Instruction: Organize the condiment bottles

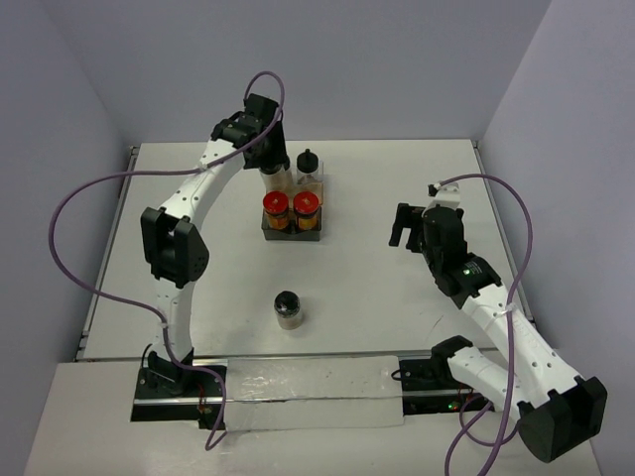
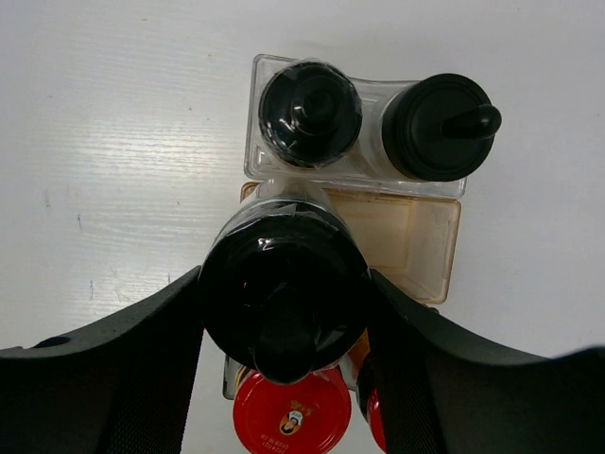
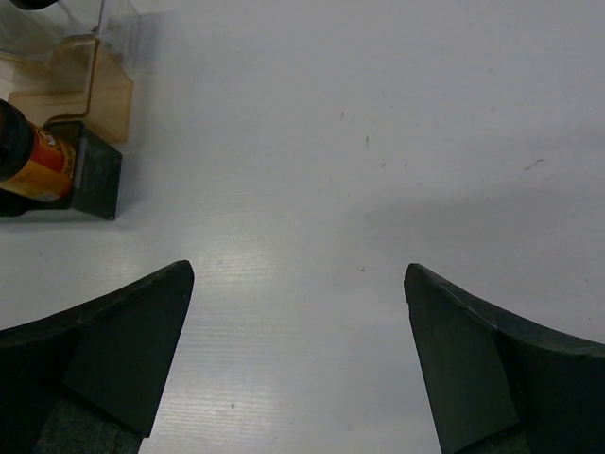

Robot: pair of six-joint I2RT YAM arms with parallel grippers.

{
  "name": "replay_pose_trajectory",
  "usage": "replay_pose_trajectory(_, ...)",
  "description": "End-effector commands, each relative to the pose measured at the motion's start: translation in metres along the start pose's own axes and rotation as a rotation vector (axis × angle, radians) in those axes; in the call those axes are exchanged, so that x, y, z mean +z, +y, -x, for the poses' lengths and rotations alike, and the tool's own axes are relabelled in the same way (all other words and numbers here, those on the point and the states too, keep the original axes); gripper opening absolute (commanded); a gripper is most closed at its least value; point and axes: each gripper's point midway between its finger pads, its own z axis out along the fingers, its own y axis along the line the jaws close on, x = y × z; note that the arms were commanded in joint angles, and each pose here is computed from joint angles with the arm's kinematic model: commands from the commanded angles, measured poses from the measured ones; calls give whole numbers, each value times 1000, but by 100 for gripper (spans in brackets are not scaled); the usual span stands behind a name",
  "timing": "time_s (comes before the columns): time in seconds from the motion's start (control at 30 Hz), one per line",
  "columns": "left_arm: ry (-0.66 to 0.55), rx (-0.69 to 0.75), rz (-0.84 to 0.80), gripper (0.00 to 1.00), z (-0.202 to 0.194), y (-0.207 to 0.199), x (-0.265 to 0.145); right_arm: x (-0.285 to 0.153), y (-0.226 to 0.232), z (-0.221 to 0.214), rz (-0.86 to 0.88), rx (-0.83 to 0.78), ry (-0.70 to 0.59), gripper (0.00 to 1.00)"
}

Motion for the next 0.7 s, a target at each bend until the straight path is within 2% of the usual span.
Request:
replay_pose_trajectory(0.0, -68, 26, -47, 10, 21, -20, -3, 0, 10, 23, 28, 18, -58, 100)
replay_pose_trajectory(0.4, -13, 106, -4, 10, -13, -30, 16, 3, 9, 14, 29, 12, -43, 100)
replay_pose_trajectory(0.67, -2, 156, 21, 10, -25, -35, 10, 5, 8, 10, 25, 10, -35, 100)
